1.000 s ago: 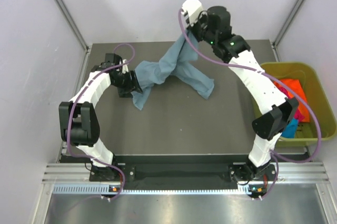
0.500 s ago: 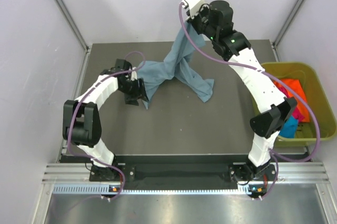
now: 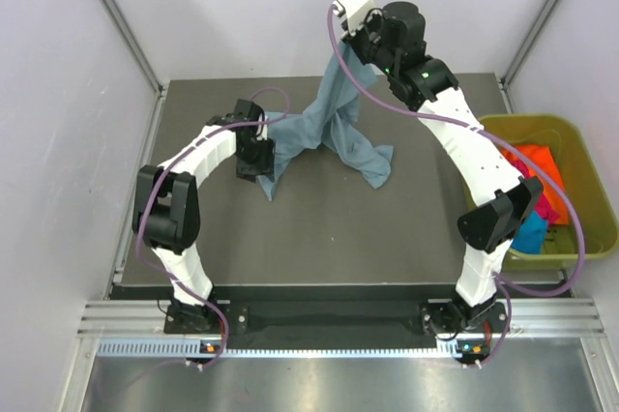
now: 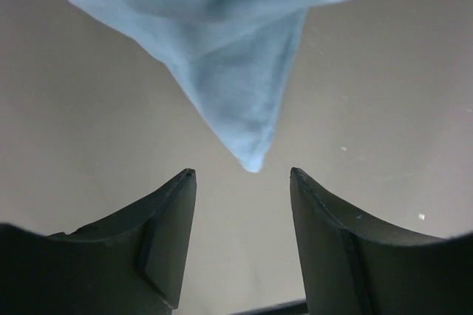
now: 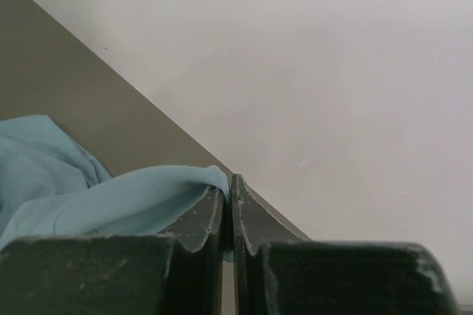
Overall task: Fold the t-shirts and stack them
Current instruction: Flatten the tshirt out
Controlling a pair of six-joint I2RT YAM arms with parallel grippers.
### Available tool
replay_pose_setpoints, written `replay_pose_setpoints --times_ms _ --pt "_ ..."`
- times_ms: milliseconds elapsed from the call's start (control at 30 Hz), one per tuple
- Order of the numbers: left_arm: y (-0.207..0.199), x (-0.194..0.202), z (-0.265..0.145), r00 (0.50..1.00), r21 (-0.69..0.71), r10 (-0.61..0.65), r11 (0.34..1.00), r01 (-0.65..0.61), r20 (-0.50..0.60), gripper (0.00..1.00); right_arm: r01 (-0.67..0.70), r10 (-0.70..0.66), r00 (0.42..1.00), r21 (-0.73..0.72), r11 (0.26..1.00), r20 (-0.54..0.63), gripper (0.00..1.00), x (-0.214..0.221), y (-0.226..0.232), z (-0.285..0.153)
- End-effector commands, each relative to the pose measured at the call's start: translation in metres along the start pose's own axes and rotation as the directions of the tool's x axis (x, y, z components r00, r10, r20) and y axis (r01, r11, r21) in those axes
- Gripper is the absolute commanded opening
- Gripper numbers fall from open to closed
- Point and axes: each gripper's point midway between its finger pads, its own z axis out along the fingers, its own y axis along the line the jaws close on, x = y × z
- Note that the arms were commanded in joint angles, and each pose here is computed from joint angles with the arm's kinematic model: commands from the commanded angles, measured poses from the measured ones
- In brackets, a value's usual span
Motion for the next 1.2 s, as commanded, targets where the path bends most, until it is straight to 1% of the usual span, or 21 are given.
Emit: replay_pose_setpoints --times_ms 0,133,300,667,833,1067,1167 --pt "0.016 -0.010 0.002 0.999 -0.082 0.053 0.995 -0.052 0.011 0.58 -0.040 0.032 0.993 0.072 0.997 0.115 0.00 -0.039 -0.029 -0.012" --pt "0.016 0.000 0.008 0.997 -0.082 0.065 0.994 -0.067 -0.028 0.52 -0.046 0.036 0.993 0.077 0.996 0.116 0.00 -0.037 -0.033 -0.009" --pt "0.014 0.016 0.005 0.996 -0.083 0.072 0.994 -0.076 -0.053 0.52 -0.056 0.045 0.992 0.083 0.995 0.120 0.00 -0.037 -0.037 -0.007" --pt "0.004 0.030 0.019 0.989 -0.074 0.114 0.990 -0.121 -0.098 0.51 -0.074 0.066 0.992 0.079 0.994 0.111 0.00 -0.030 -0.039 -0.002" --pt "-0.004 0.031 0.029 0.985 -0.069 0.133 0.988 -0.141 -0.106 0.51 -0.079 0.070 0.992 0.079 0.994 0.108 0.00 -0.028 -0.041 -0.001" --pt "-0.004 0.019 0.036 0.983 -0.090 0.152 0.983 -0.161 -0.099 0.50 -0.090 0.082 0.992 0.084 0.992 0.092 0.00 -0.020 -0.046 -0.002" --pt "-0.003 0.019 0.038 0.983 -0.092 0.152 0.983 -0.161 -0.103 0.43 -0.095 0.088 0.992 0.083 0.992 0.085 0.00 -0.016 -0.047 -0.001"
